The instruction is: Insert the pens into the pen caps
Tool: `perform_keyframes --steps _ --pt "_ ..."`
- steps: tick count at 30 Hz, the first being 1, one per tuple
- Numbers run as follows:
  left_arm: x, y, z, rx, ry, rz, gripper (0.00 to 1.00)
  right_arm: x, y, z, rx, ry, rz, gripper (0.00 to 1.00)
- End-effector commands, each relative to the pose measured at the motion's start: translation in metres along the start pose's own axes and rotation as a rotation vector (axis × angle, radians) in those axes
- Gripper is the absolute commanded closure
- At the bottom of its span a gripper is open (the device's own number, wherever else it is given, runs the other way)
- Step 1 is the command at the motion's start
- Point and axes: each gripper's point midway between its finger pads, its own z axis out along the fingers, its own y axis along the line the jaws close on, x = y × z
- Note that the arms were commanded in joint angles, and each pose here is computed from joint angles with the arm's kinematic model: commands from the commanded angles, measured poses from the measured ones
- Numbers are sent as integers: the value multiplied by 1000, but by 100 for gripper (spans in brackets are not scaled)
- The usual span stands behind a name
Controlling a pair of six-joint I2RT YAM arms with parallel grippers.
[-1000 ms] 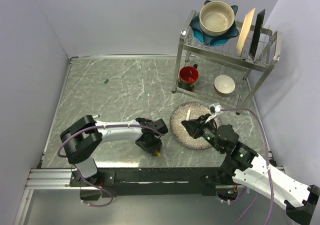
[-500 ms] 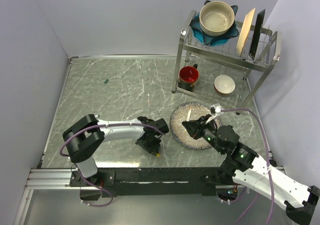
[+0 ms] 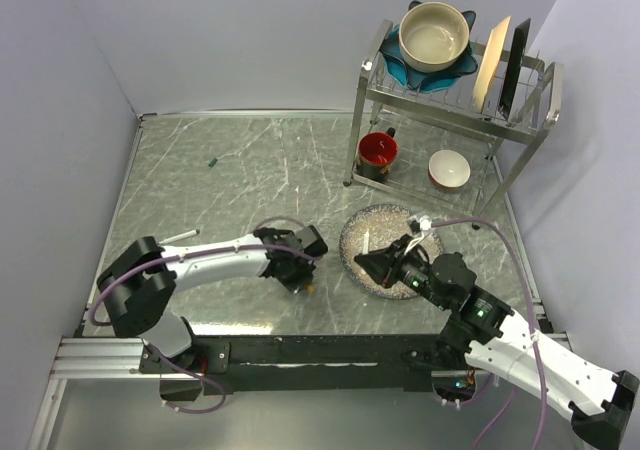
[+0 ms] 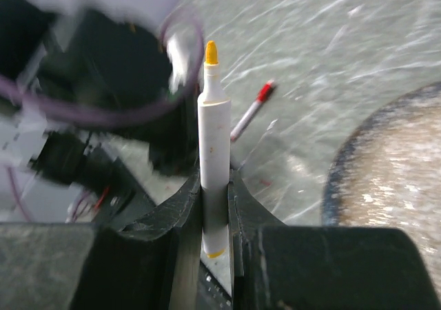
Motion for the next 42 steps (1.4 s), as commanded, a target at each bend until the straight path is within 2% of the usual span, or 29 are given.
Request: perform_keyframes --steps 1,4,6,10,14,17,30,42 --pt "-41 -46 -56 209 -194 122 99 10 40 -4 -256 32 -33 100" --pt "-57 -58 -87 351 -251 170 99 19 66 -14 -432 59 -23 100" --pt "-65 -74 -119 511 -281 194 99 21 79 -18 -513 62 -7 100" --pt "-78 -81 -152 710 -335 273 99 27 87 -12 -541 92 -4 100" --pt "-76 -88 -207 988 -348 337 99 31 100 -4 -567 130 17 100" --pt "-75 -79 -218 1070 -346 345 99 32 109 1 -579 139 36 100" --pt "-47 -69 -241 1263 -260 478 99 30 125 26 -545 181 57 100" --pt "-33 -67 -246 1316 -198 524 99 28 124 34 -516 181 53 100"
